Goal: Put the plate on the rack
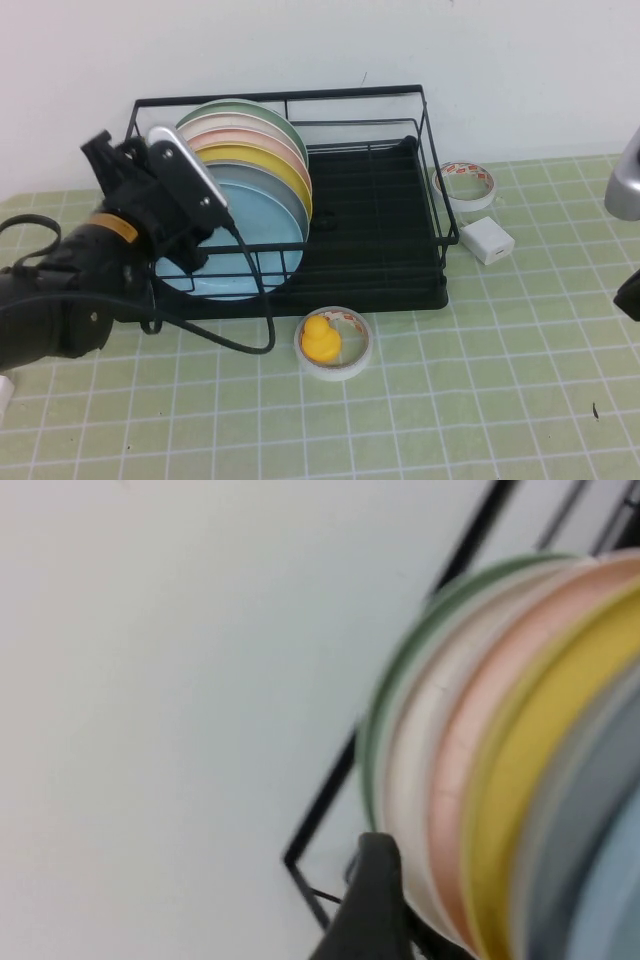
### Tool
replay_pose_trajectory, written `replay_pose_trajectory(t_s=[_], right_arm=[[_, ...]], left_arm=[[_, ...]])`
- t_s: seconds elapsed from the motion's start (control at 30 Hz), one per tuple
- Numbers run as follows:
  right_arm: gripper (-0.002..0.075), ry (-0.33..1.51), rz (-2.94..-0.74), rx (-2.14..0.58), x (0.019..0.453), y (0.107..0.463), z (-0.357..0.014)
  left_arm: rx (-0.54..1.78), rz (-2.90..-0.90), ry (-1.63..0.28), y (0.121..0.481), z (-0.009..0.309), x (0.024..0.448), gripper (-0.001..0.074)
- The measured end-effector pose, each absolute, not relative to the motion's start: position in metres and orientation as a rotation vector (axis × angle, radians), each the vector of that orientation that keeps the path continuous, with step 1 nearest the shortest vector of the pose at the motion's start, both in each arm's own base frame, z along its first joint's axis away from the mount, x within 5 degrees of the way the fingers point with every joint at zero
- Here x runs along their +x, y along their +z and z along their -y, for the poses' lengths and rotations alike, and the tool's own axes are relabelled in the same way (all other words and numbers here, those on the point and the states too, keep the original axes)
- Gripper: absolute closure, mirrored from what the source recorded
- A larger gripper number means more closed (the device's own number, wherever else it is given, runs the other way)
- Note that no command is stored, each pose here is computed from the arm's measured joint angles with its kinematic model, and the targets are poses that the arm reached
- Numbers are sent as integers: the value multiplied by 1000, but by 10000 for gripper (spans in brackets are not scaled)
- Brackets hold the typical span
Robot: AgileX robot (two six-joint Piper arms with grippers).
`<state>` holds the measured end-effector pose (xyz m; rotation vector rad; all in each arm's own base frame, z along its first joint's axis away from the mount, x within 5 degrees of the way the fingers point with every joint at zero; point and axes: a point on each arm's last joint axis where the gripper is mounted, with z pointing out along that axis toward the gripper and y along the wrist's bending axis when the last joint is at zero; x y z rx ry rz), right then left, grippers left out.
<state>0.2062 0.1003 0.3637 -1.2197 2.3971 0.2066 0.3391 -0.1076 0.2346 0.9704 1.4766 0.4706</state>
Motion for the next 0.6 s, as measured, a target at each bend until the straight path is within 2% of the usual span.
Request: replay_pose_trajectory(t_s=[0.17, 0.27, 0.43, 0.53, 0.6], right_arm=[[725, 116, -2390, -1231, 206, 366, -94], [725, -37, -2386, -1200, 202, 372, -82], [725, -269, -2390, -994, 191, 389, -58], [725, -278, -2369, -918, 177, 393, -50], [725, -262, -2343, -895, 167, 391, -47]], left_arm=[[781, -1491, 440, 264, 101, 329, 185], [507, -1569, 353, 283, 95, 318, 252], [148, -1633, 149, 312, 83, 296, 461], [80, -1652, 18, 327, 81, 281, 621], [66, -1654, -65, 337, 82, 271, 687]])
